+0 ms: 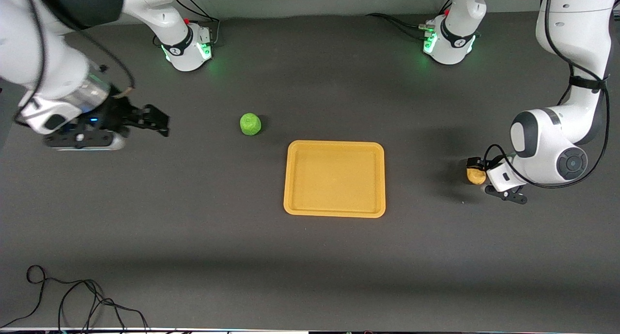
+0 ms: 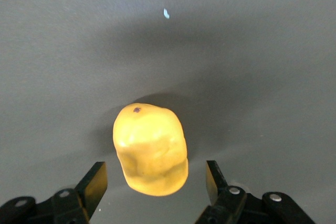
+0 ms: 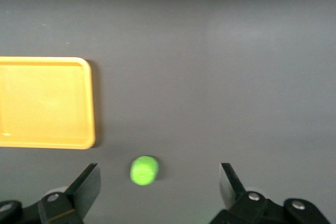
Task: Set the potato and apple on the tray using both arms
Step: 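Lower the left gripper onto the yellow potato while the right gripper reaches the apple, then carry the potato with the left gripper onto the yellow tray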
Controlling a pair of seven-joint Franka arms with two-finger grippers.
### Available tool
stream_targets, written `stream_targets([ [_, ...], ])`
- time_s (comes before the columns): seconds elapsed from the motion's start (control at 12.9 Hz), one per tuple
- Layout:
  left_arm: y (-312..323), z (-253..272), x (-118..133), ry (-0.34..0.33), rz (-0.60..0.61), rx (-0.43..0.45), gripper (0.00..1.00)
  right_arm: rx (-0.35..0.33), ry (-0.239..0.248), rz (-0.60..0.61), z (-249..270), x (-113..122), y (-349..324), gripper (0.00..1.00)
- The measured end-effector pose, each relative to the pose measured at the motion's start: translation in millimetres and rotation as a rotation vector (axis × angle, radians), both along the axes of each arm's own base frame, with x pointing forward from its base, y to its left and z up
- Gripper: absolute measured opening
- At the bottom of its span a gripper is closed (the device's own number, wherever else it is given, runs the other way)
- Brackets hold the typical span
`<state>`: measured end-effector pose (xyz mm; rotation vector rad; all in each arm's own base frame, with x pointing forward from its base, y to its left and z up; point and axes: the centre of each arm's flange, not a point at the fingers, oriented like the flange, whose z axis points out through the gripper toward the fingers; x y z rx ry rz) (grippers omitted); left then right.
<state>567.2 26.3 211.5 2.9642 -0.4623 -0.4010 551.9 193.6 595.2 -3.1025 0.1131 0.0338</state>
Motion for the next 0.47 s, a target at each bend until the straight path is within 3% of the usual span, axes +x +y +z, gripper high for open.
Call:
stream_targets([
  [0.16, 0.1, -12.3, -2.1, 0.009, -0.014, -0.002, 0.61, -0.005, 0.010, -0.024, -11.0, -26.5, 70.4, 1.00],
  [0.23, 0.0, -10.6, -1.4, 0.006, -0.017, -0.004, 0.55, -0.013, 0.022, -0.034, -16.8, -43.6, 100.7, 1.00],
  [0.47, -4.9, 6.5, 0.3, 0.026, 0.004, -0.016, 0.54, -0.038, 0.052, -0.044, -37.3, -75.8, 128.7, 1.00],
])
